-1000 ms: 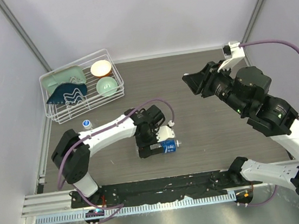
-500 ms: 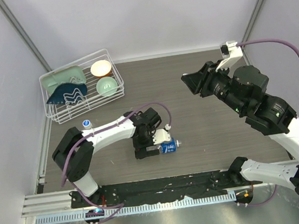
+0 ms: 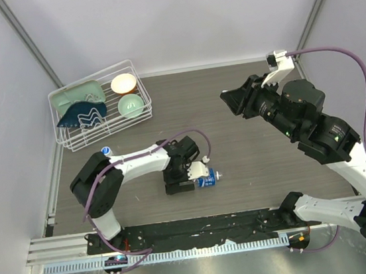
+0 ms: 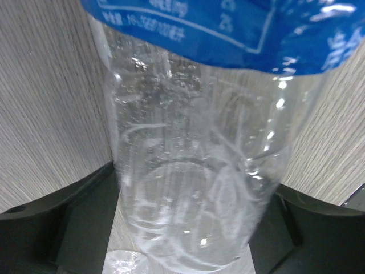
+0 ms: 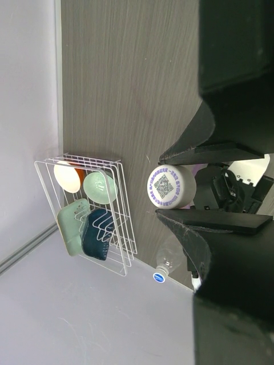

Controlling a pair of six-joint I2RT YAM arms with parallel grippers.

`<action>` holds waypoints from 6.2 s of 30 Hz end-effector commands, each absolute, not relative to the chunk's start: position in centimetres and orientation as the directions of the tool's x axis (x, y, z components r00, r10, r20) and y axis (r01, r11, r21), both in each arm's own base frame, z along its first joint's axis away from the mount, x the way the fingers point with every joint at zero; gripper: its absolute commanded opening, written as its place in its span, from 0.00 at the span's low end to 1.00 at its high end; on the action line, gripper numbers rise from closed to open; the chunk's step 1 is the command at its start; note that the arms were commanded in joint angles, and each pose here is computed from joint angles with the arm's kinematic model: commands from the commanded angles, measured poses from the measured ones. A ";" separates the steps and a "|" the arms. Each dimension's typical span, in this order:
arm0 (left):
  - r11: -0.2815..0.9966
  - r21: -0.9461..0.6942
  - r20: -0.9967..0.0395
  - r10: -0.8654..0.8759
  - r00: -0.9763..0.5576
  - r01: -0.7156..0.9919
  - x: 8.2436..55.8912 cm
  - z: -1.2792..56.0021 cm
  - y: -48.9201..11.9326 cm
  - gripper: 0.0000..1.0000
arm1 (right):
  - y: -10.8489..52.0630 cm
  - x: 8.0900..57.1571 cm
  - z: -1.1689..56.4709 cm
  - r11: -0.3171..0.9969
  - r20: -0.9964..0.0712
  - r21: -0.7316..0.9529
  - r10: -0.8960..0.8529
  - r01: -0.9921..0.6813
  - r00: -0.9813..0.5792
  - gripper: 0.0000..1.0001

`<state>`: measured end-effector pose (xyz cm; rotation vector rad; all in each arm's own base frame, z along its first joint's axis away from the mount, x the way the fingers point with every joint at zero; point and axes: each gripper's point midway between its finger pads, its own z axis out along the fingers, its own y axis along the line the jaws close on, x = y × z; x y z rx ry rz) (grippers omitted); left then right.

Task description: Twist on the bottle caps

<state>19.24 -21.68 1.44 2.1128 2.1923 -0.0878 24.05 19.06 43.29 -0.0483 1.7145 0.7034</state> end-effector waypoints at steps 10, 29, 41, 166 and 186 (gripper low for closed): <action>0.138 0.158 -0.224 0.969 -0.100 0.978 21.9 4.7 -23.7 0.48 | 18.8 23.4 46.0 0.794 -0.903 0.428 0.359 -0.432 -0.235 0.06; 0.186 0.334 -0.921 0.274 0.278 0.924 10.2 31.5 -21.1 0.00 | 21.9 19.7 52.2 0.628 -0.917 0.396 0.313 -0.670 -0.248 0.05; 0.265 -0.067 -0.997 0.014 -0.074 0.962 12.1 30.7 -25.8 0.00 | 24.9 18.0 50.9 0.504 -0.954 0.300 0.160 -0.810 -0.254 0.05; 0.459 0.012 -0.940 -0.297 0.167 0.888 19.5 37.4 -25.3 0.00 | 35.4 17.8 32.8 0.772 -0.906 -0.027 -0.288 -0.636 -0.311 0.09; 0.446 0.001 -0.947 -0.287 0.145 0.895 19.4 36.5 -25.2 0.00 | 34.3 16.3 38.9 0.700 -0.964 0.069 -0.135 -0.711 -0.227 0.60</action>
